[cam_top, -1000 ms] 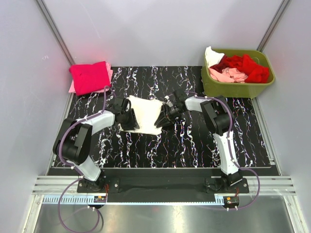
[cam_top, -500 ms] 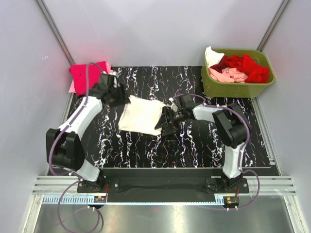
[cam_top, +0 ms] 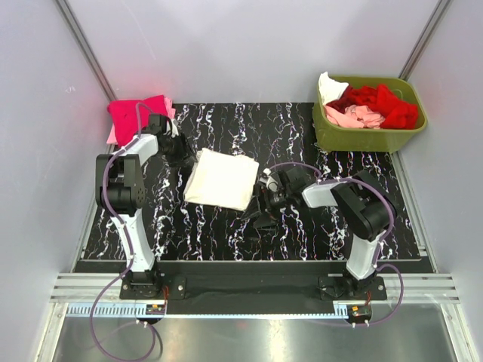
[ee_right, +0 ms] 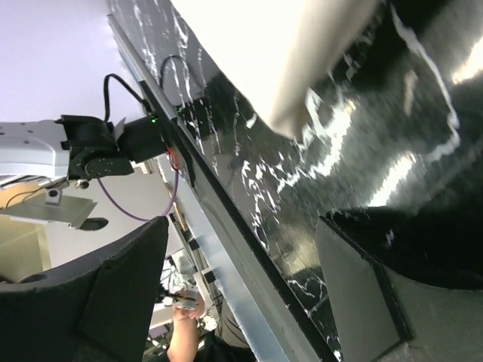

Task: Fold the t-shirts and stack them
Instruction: Neatly place the folded tshirt to the corner

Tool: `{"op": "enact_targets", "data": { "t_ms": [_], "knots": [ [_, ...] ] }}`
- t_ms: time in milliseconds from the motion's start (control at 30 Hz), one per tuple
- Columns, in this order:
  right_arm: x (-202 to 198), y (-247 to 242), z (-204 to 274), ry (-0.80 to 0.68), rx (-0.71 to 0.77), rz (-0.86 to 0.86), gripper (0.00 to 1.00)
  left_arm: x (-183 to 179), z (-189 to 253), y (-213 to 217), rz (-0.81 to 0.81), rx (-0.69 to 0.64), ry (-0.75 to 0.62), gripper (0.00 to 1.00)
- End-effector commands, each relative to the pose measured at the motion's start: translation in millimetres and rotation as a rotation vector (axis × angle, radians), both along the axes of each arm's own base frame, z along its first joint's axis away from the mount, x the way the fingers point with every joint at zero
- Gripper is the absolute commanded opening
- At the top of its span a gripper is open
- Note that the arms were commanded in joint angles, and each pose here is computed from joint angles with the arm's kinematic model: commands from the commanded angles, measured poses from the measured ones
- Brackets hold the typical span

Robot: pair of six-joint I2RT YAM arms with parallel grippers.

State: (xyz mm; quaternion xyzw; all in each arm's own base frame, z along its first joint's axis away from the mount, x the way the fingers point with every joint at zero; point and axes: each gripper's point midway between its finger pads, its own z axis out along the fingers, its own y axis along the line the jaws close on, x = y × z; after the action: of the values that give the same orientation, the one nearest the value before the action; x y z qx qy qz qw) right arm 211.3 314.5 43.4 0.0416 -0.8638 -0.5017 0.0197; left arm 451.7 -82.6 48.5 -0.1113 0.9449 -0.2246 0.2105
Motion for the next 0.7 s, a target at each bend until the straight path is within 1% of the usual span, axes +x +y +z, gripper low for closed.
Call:
{"op": "enact_targets", "data": {
  "t_ms": [0,133,167,233,267,400,533,567,667],
  "knots": [
    [14,12,7,-0.057,0.056,0.024,0.87,35,29,-16,-0.073,-0.103,-0.144,0.56],
    [14,13,7,-0.053,0.063,0.029,0.88,42,16,-20,-0.067,-0.134,-0.129,0.60],
    [13,13,8,-0.049,0.069,0.035,0.88,43,10,-22,-0.068,-0.147,-0.123,0.64],
    [13,14,6,-0.042,0.071,0.041,0.88,44,7,-26,-0.063,-0.179,-0.128,0.70],
    [13,14,6,-0.039,0.076,0.046,0.88,39,-1,-27,-0.057,-0.187,-0.111,0.72],
    [12,15,5,-0.028,0.080,0.053,0.88,36,-10,-30,-0.042,-0.211,-0.099,0.74],
    [12,16,5,-0.019,0.088,0.061,0.88,34,-14,-31,-0.044,-0.220,-0.095,0.74],
    [12,17,5,-0.019,0.092,0.064,0.89,37,-14,-21,-0.023,-0.219,-0.098,0.74],
    [12,18,4,-0.007,0.097,0.071,0.88,35,-18,-22,-0.029,-0.229,-0.086,0.70]
  ]
}}
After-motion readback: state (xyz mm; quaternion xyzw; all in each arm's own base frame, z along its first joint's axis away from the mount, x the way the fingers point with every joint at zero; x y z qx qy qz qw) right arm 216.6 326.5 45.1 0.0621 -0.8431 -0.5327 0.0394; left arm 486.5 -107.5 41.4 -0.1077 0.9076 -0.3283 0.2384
